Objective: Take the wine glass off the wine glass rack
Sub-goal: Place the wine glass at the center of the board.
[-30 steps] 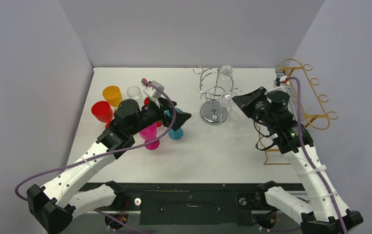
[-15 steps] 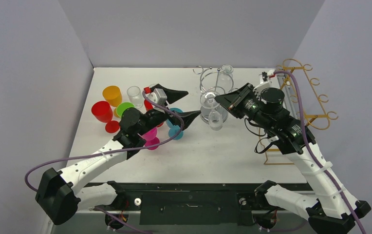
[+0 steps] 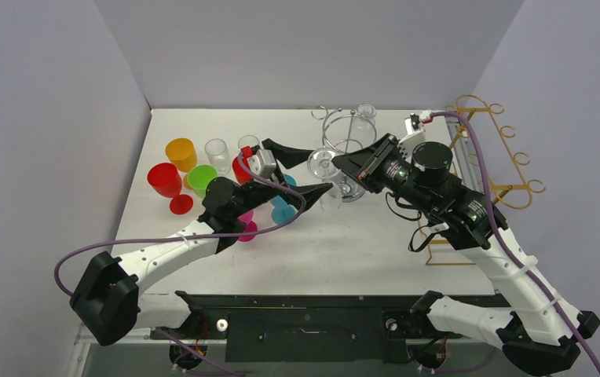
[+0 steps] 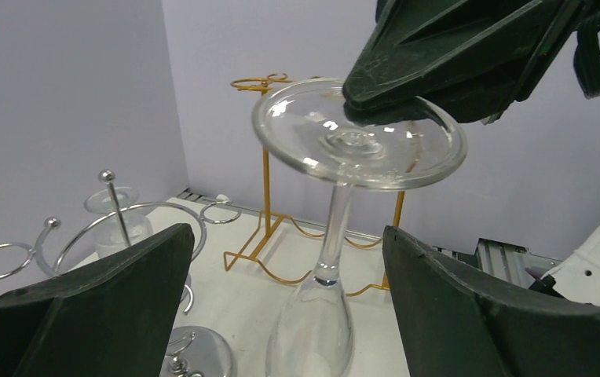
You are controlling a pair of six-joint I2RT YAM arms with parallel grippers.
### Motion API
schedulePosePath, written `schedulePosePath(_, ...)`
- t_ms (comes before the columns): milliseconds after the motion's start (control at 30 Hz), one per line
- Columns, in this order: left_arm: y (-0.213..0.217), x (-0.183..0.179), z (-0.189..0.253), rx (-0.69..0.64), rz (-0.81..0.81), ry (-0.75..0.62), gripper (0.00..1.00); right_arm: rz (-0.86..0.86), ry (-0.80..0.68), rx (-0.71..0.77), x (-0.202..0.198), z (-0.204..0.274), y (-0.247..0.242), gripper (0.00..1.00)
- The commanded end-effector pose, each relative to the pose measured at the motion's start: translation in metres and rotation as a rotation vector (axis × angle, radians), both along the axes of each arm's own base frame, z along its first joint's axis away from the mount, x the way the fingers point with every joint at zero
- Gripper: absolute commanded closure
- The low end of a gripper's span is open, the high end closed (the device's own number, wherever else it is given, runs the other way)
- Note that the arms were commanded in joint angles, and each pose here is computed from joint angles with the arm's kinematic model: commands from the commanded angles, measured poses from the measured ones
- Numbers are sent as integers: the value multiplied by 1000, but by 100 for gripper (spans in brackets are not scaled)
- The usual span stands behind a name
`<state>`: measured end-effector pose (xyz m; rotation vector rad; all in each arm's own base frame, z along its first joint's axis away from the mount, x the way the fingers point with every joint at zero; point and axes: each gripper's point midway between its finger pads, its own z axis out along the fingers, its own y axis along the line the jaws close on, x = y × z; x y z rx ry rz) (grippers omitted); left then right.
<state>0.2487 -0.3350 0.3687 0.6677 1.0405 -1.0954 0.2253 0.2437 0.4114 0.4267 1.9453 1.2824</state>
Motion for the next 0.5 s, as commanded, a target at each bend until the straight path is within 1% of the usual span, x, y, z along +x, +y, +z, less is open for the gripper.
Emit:
schedulePosePath(0, -6, -21, 37, -79, -90, -109, 14, -5, -84, 86, 0, 41, 6, 100)
schedulePosePath(100, -8, -24, 41, -99, -109, -108, 21, 7, -90, 86, -2, 45, 12, 100)
schedulePosePath(267, -9, -24, 47, -129, -115, -101, 38, 19, -95, 87, -3, 48, 19, 100)
schedulePosePath(433, -6, -24, 52, -154, -114, -91, 51, 12, -101, 83, -3, 49, 20, 100)
schedulePosePath(467, -6, -25, 53, -158, -114, -90, 55, 9, -101, 82, -2, 48, 19, 100)
